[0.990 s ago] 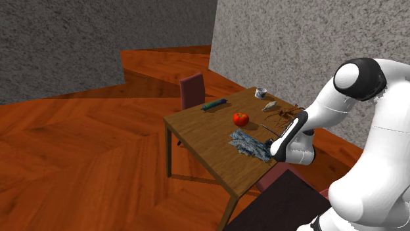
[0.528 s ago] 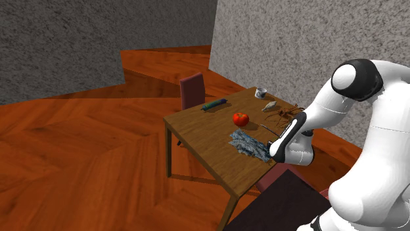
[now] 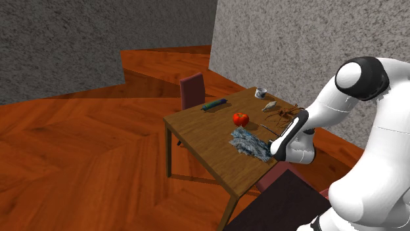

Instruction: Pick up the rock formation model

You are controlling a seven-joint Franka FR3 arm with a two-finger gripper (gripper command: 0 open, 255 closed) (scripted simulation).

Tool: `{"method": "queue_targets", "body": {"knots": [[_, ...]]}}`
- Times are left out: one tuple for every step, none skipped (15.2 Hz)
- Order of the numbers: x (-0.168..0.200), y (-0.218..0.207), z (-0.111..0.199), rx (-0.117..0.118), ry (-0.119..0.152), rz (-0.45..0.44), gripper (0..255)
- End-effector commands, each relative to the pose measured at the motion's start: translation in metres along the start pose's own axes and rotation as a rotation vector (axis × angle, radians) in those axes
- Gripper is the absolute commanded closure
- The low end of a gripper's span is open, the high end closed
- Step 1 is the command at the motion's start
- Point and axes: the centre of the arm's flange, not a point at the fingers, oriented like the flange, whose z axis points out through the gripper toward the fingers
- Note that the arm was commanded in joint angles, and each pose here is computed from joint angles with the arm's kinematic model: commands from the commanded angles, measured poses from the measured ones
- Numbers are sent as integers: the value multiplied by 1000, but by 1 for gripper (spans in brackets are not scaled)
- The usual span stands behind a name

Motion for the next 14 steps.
{"method": "queue_targets", "body": {"knots": [[3,-2,-9,0,0,0,255],[5,-3,-14,0,0,0,255],[7,-4,-19,0,0,0,255],[8,-6,-24,0,0,0,255],[10,-7,-28,0,0,0,255],[12,-8,-33,0,0,0,255],[13,-9,-38,0,0,0,255],[15,-11,-43,0,0,0,255],[17,-12,-48,0,0,0,255],[18,-13,-53,0,0,0,255],[20,-14,-57,0,0,0,255],[22,-15,-62,0,0,0,255],[22,-16,-63,0,0,0,255],[22,-16,-63,0,0,0,255]]}}
